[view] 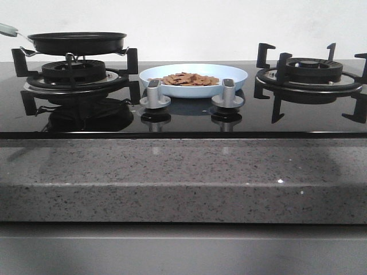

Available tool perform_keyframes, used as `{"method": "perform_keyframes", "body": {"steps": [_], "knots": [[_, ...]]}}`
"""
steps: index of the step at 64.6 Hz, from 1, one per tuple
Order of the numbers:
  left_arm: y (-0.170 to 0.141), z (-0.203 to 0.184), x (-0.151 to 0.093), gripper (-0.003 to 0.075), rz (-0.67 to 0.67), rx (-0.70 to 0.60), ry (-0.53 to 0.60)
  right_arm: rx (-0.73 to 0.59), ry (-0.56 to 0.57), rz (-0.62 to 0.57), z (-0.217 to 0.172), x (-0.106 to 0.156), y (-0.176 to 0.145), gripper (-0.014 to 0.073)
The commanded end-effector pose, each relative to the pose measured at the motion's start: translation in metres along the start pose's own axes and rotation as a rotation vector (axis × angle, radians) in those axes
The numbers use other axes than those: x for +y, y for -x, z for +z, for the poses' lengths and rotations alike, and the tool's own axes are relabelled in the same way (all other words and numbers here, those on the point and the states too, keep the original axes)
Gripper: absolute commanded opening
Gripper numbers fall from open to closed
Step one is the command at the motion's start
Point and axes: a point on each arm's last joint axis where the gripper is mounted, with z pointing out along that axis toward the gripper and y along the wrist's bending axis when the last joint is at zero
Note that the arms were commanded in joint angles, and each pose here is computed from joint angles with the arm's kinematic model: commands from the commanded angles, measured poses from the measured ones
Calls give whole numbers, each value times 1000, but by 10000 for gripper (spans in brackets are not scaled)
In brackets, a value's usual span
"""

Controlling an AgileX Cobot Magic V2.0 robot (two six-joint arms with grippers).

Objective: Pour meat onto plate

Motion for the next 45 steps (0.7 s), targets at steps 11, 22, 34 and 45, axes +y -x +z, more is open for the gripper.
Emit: {"method": "perform_keyframes", "body": {"steps": [11,22,34,45], "knots": [[12,-6,-1,491,-6,-95,1,-256,-22,-23,-66,13,-64,377],[14,-6,-2,491,-23,-111,-14,-285,-15,-8,-78,17,-93,377],[15,-6,-4,488,-46,-128,-35,-213,-10,-1,-67,15,-106,377],[15,-6,-4,305,-46,-128,-35,-218,-11,-1,-67,15,-105,256]]}}
